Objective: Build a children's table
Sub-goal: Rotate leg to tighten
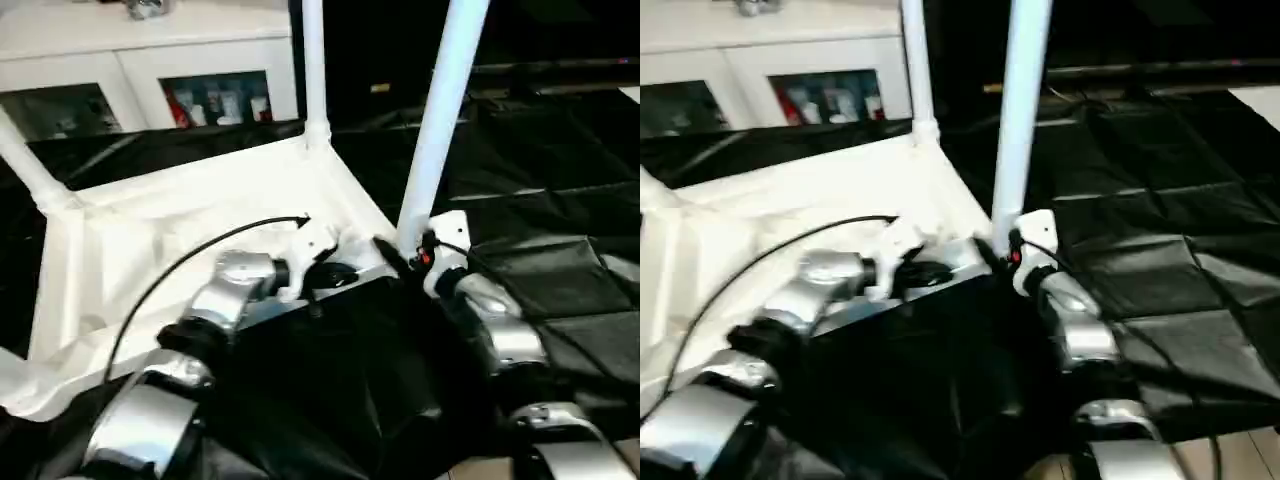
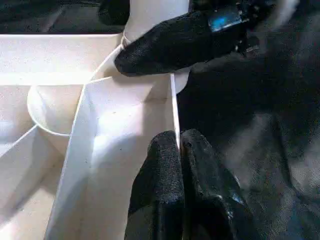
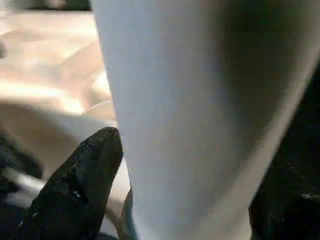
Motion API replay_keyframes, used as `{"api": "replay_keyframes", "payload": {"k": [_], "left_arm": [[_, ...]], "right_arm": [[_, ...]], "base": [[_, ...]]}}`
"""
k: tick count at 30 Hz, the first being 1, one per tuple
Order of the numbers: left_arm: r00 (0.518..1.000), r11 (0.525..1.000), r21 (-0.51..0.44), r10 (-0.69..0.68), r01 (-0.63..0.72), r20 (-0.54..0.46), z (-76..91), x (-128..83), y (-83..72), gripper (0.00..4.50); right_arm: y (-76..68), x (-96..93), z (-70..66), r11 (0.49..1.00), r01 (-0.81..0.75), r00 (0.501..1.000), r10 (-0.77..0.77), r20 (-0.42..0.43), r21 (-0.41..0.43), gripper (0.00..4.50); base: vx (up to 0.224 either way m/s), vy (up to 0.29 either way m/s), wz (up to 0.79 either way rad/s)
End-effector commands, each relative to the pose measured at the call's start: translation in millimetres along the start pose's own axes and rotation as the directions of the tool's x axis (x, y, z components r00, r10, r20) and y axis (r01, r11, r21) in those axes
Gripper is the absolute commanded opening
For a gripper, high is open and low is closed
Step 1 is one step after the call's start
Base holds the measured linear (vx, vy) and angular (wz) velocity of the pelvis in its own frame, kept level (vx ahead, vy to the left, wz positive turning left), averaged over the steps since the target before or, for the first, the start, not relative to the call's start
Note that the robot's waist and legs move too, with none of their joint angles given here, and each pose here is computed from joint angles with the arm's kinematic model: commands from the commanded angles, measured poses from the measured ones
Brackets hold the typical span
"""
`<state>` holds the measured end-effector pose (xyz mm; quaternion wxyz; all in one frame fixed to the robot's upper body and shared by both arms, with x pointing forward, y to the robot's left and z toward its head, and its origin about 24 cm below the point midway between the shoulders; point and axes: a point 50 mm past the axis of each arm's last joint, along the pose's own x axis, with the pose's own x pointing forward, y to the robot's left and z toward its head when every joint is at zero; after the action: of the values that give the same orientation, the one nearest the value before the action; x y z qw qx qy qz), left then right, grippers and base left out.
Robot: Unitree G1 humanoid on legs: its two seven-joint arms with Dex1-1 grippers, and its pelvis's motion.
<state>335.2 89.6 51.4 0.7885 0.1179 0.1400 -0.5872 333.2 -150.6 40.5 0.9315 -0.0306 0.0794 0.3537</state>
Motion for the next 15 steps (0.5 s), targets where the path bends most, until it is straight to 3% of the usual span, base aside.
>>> {"api": "replay_keyframes", "payload": {"k": [1,10,12,15], "left_arm": [[0.996,0.996,0.016,-0.087,0.087,-0.01,-4.2,0,-8.0,0.0],[0.986,0.987,0.002,-0.162,0.162,-0.049,-13.1,-21,-9.1,0.0],[0.985,0.986,-0.001,-0.169,0.169,-0.045,-13.0,-22,-9.7,0.0],[0.984,0.984,-0.003,-0.176,0.176,-0.041,-12.8,-22,-11.3,0.0]], "right_arm": [[15.6,4.7,-7.4,0.988,-0.153,0.987,0.154,-0.049,0.019,3.58],[6.9,-5.3,1.3,0.937,-0.348,0.933,0.349,-0.083,0.028,3.58],[7.0,-5.3,2.4,0.928,-0.371,0.924,0.372,-0.082,0.036,3.24],[8.3,-4.7,2.2,0.922,-0.384,0.919,0.386,-0.077,0.047,3.19]], "base": [[0.0,0.0,0.0],[0.0,0.0,0.0],[0.0,0.0,0.0],[0.0,0.0,0.0]]}}
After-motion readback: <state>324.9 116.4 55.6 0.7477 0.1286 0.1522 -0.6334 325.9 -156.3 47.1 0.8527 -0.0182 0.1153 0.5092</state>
